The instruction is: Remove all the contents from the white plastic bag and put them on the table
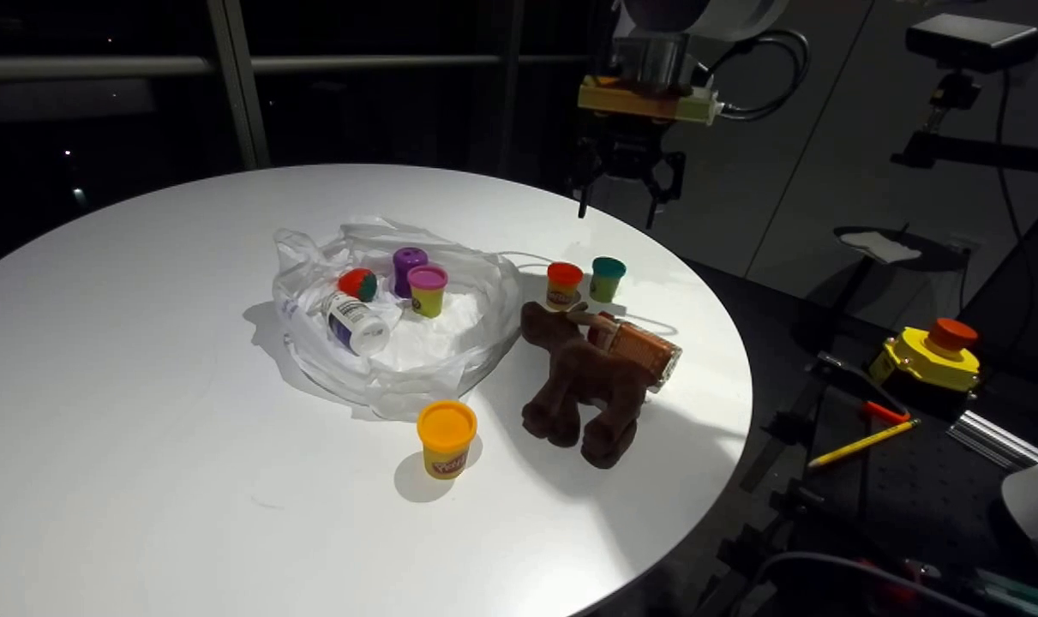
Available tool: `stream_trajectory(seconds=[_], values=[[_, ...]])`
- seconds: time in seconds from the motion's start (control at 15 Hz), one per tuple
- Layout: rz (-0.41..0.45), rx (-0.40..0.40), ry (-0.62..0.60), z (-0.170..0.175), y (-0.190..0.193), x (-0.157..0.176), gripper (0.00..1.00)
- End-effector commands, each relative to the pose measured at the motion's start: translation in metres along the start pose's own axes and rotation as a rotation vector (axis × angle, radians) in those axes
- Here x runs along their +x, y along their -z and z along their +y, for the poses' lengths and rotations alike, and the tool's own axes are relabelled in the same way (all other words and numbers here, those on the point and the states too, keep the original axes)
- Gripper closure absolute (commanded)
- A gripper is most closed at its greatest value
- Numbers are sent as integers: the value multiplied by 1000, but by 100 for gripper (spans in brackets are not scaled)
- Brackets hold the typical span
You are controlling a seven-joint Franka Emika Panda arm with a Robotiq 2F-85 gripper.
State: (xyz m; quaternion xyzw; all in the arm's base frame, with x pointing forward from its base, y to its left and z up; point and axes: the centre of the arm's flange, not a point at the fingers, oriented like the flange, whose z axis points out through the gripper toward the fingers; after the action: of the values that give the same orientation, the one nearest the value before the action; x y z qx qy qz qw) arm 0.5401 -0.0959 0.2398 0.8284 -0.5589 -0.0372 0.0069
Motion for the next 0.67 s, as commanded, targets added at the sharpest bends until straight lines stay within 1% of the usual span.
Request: stream_trajectory(seconds=[0.0, 0.2, 0.27, 0.4, 0.53, 0.6], values=[[70, 39, 146, -21, 62, -72, 0], [136, 85, 326, -73, 87, -137, 0], [146, 91, 386, -94, 86, -153, 0], [162, 131, 473, -126, 85, -183, 0], [168, 149, 529, -156, 75, -198, 0], [158, 145, 548, -168, 66, -200, 0]])
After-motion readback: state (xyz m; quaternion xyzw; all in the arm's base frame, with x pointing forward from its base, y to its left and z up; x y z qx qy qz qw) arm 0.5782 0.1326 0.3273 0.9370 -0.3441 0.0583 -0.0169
